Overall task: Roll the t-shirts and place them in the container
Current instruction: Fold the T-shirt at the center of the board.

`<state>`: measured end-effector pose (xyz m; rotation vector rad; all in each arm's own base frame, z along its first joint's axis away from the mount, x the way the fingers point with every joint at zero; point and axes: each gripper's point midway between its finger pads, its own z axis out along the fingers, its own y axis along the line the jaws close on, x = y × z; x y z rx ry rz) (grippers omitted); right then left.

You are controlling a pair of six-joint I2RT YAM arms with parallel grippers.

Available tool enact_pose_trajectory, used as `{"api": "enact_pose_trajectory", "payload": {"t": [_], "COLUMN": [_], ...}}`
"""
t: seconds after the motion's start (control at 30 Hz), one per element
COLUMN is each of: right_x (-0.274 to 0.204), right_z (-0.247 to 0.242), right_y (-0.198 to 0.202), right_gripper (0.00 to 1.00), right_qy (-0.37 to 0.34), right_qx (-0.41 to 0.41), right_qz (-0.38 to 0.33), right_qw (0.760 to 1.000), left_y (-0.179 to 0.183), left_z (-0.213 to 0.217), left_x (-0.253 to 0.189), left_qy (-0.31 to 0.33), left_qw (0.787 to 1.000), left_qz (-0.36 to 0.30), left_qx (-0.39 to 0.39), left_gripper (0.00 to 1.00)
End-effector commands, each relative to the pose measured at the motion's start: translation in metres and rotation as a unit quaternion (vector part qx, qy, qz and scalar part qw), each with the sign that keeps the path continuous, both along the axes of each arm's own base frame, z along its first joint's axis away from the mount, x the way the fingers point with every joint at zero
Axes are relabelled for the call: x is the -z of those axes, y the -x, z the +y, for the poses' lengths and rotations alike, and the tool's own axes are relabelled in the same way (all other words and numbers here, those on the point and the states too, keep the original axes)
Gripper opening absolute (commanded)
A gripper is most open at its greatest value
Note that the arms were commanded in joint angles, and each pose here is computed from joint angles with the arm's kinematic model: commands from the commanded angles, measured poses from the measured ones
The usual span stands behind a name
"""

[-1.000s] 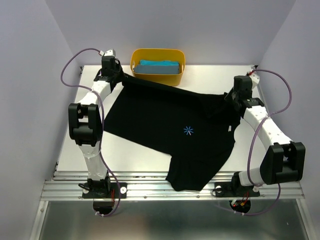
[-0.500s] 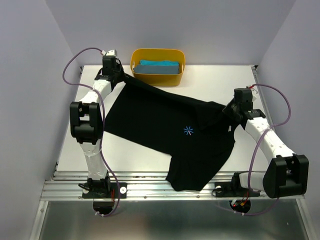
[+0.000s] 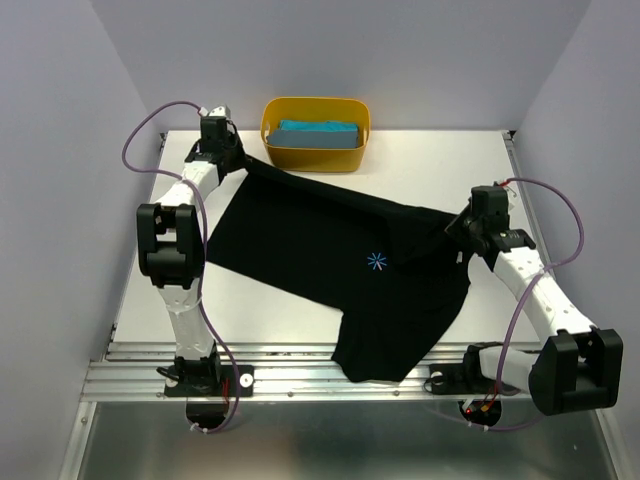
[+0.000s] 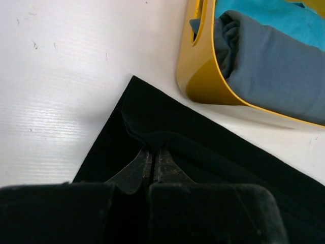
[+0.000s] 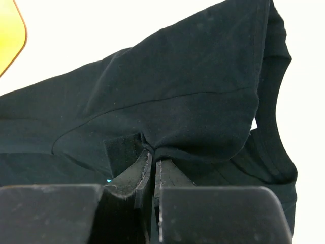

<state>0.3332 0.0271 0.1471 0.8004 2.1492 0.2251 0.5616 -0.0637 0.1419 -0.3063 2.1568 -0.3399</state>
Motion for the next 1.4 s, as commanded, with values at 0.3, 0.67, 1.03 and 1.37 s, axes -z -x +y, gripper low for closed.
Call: {"api": "enact_pose_trajectory", "payload": {"t": [0.3, 0.67, 1.03, 1.37], "right_x": [0.023, 0.006, 0.002, 0.040], "right_z": [0.018, 0.002, 0.041, 0.047], "right_y": [0.041, 0.066, 0.010, -0.019], "right_gripper": [0.29, 0.73, 0.63, 0.53], "right_qy": [-0.059, -0.029, 0.037, 0.107], "right_qx": [-0.030, -0.004, -0.092, -0.090], "right_qz": [0.033, 0.039, 0.034, 0.098], "right_qw": [0.997, 0.999, 0.994, 0.985], "left_y": [0.030, 0.055, 0.078, 0.081], "left_z": [0.024, 0.029, -0.014, -0.013], "left_x": [0.010, 0.000, 0.036, 0.057], "left_qy": [-0.012, -0.009, 0.048, 0.047], "left_qw": [0.998, 0.997, 0.994, 0.991], "left_qz": [0.053, 0.072, 0.103, 0.119], "left_qx": [-0.022, -0.033, -0.008, -0.038], "left_gripper": [0.07, 0.91, 0.88, 0.71]}}
